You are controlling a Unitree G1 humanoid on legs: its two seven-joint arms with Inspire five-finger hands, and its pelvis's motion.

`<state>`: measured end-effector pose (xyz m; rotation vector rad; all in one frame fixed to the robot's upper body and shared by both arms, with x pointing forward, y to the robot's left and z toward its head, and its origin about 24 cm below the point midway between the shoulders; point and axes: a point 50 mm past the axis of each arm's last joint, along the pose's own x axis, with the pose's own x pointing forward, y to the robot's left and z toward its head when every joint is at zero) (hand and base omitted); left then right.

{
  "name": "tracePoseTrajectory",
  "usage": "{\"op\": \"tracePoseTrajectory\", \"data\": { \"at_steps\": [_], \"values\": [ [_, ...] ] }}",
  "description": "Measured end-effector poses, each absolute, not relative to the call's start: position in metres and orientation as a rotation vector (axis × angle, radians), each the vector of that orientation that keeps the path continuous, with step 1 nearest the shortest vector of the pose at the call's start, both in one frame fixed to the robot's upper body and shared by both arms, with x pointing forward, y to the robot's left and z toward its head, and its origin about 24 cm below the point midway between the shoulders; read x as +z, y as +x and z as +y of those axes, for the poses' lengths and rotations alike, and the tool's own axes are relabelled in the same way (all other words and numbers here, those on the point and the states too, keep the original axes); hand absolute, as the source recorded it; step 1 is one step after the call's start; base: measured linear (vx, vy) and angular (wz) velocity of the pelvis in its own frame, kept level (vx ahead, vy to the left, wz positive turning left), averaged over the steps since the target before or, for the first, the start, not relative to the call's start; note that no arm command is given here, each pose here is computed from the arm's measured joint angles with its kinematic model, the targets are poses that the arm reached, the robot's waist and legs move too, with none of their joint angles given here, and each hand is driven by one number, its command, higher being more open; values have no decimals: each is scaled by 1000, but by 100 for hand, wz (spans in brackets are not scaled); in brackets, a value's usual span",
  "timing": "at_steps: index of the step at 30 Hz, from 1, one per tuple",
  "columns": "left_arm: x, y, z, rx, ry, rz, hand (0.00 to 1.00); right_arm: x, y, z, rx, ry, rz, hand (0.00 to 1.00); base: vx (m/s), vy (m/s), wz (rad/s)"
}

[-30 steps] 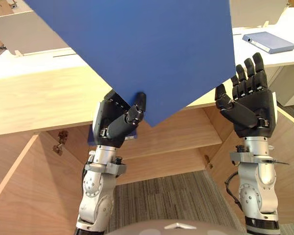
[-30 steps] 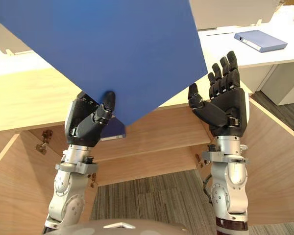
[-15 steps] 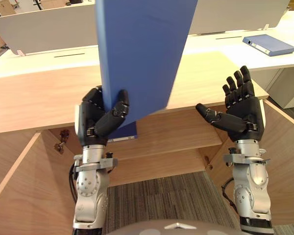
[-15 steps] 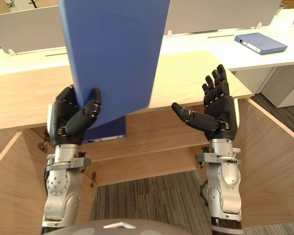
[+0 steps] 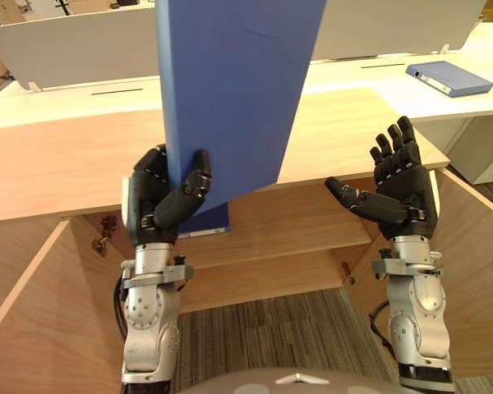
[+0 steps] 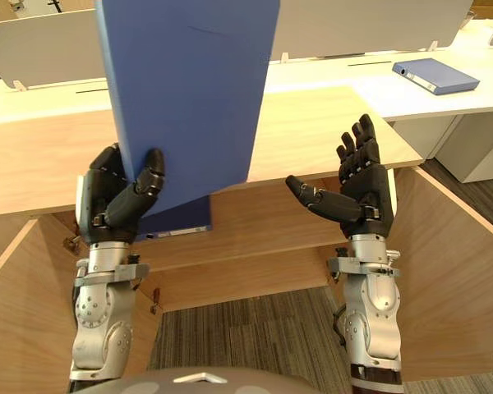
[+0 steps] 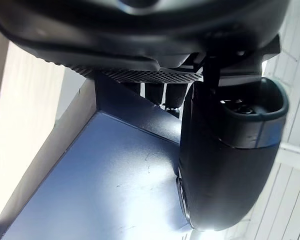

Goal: Walk over to the cabinet, pick up the folder, carry it to the office cabinet, place the folder inside the office cabinet, then close the office cabinet door

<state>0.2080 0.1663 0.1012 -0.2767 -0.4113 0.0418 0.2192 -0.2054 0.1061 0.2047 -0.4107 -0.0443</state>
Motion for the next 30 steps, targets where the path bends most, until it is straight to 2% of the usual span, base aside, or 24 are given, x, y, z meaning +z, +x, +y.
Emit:
{"op": "tracePoseTrajectory", "data": {
  "at_steps": [7,13,20,21,29,30],
  "values": [
    [88,214,151,-115,-390,-338,0,115,229,-207,26,143,-426,100,-27,4,0],
    [88,214,139,-286,-433,-316,0,115,243,-193,181,197,-411,100,-25,4,1],
    [85,220,140,-355,-471,-299,0,113,255,-195,295,211,-357,100,-54,-1,6],
    [84,220,140,-360,-476,-294,0,113,257,-196,307,217,-347,0,-53,-2,1],
    [80,221,144,-367,-528,-275,0,112,267,-197,384,252,-307,0,-12,0,0],
    [81,222,144,-366,-537,-282,100,110,267,-196,387,250,-291,0,0,0,0]
  ]
}}
